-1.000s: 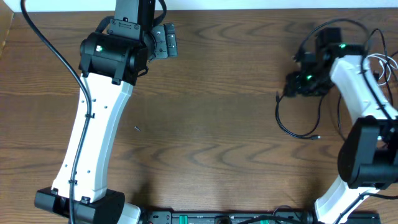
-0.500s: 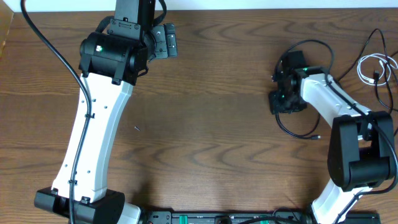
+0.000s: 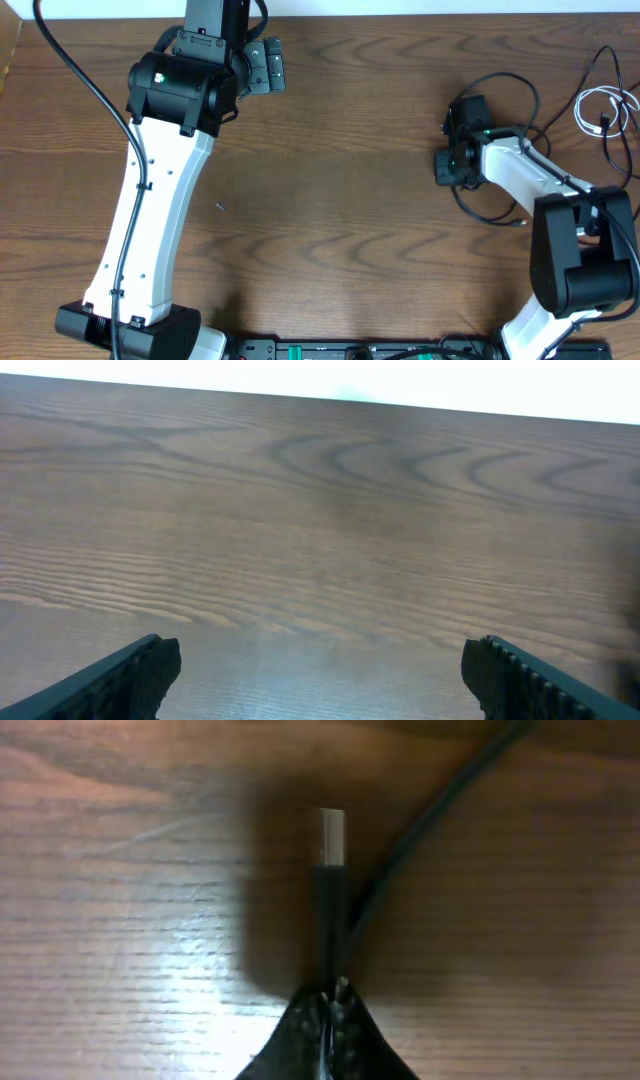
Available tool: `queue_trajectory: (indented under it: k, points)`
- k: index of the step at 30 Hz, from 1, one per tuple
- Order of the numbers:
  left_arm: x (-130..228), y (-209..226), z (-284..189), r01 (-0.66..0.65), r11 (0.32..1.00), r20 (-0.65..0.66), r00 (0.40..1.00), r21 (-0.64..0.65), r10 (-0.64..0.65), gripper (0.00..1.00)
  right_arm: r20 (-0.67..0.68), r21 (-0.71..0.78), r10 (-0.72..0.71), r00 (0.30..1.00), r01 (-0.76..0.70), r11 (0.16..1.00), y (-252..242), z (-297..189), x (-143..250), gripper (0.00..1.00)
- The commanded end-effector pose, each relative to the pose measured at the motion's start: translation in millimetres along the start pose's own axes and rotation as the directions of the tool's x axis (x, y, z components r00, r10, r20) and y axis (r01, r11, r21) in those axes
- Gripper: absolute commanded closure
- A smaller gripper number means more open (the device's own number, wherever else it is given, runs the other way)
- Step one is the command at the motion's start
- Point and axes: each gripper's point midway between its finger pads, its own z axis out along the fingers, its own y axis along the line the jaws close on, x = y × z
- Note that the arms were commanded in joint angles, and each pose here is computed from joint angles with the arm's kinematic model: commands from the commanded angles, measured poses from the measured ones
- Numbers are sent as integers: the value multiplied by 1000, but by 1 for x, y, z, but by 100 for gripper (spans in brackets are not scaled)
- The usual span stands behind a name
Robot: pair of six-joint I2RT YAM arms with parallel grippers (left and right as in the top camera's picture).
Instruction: Untangle cables
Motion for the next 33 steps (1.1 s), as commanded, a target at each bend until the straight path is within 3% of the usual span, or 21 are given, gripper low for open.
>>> queue_trajectory:
  k: [1, 6, 13, 23, 24, 26, 28, 33]
  points:
    - [-1, 0, 2, 14, 1000, -1, 1000, -3, -14, 4, -77, 152, 105, 992, -92, 984, -39, 24, 34, 99]
    - [-1, 0, 2, 14, 1000, -1, 1000, -3, -14, 4, -8, 204, 245, 970, -238, 950, -94, 25, 21, 99]
    - [-1, 0, 2, 14, 1000, 0, 1000, -3, -14, 4, 131, 169, 468, 874, -485, 858, -198, 22, 11, 99]
    - [-2, 0, 2, 15, 1000, 3, 1000, -2, -15, 4, 268, 114, 622, 736, -665, 738, -302, -7, 10, 99]
    - [-2, 0, 2, 15, 1000, 3, 1000, -2, -15, 4, 265, 83, 632, 728, -670, 738, -304, -12, 6, 95]
    - [-2, 0, 2, 15, 1000, 3, 1000, -2, -15, 4, 240, 12, 622, 746, -643, 766, -299, -24, -7, 66]
    - [-2, 0, 2, 15, 1000, 3, 1000, -2, -15, 4, 212, -44, 598, 773, -604, 796, -289, -37, -21, 50]
    - [-1, 1, 2, 14, 1000, -2, 1000, -4, -14, 4, 140, -174, 488, 861, -464, 868, -239, -84, -62, 31]
